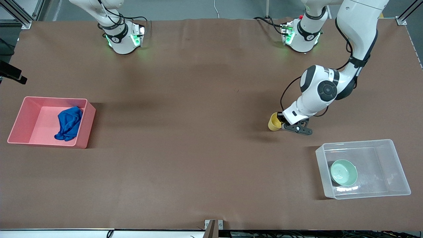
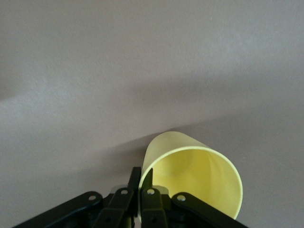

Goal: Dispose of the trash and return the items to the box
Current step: 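Carry the yellow cup over the green bowl in the clear box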

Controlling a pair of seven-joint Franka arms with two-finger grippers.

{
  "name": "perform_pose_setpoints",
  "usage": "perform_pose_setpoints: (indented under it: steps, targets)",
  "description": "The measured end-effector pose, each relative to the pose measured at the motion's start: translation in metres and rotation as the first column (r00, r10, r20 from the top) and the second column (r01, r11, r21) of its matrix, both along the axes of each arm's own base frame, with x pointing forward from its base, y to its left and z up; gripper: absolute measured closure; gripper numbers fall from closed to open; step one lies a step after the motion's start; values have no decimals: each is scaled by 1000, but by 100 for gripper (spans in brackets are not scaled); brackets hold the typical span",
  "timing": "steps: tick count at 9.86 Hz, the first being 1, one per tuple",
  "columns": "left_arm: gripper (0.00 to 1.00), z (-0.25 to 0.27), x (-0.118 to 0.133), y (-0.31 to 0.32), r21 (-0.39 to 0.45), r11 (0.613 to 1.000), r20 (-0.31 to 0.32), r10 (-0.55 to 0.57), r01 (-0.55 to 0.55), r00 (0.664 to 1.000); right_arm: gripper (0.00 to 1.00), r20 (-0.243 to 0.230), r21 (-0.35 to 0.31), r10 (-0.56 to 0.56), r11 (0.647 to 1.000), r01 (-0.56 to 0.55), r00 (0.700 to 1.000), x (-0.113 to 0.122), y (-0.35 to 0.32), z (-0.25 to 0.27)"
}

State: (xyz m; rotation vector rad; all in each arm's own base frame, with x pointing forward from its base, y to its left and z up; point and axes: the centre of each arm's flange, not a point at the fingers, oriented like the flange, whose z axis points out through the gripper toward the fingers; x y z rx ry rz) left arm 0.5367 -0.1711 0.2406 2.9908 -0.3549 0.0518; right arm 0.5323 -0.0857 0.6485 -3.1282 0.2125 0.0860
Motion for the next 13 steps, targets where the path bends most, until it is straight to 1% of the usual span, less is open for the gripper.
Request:
perform_pose_setpoints:
  steps: [2,3,5,6,8,11,13]
  targets:
    - [97,23,21,4,-12,1000,49,18,-17,999,0,7,-1,2,1000,-2,1000,-1,0,4]
    - [97,39,34,10,-13,999,56,31,-31,998,0,10,-1,1,1000,-1,1000,-3,0,7]
    - [97,87,70,30,-7,998,46,55,-55,997,0,14,-2,2,1000,-2,1000,-5,1,9]
    - [97,114,89,47,-6,998,53,58,-58,997,0,14,-2,2,1000,-2,1000,-5,1,9]
    - [97,147,125,99,24,999,96,39,-42,995,0,15,-2,3,1000,-3,1000,-4,1,9]
    - [97,151,173,187,78,996,160,37,-50,986,0,14,-2,4,1000,-4,1000,-4,1,9]
    - [97,136,194,235,96,994,166,26,-43,986,0,15,-2,4,1000,-4,1000,-4,2,9]
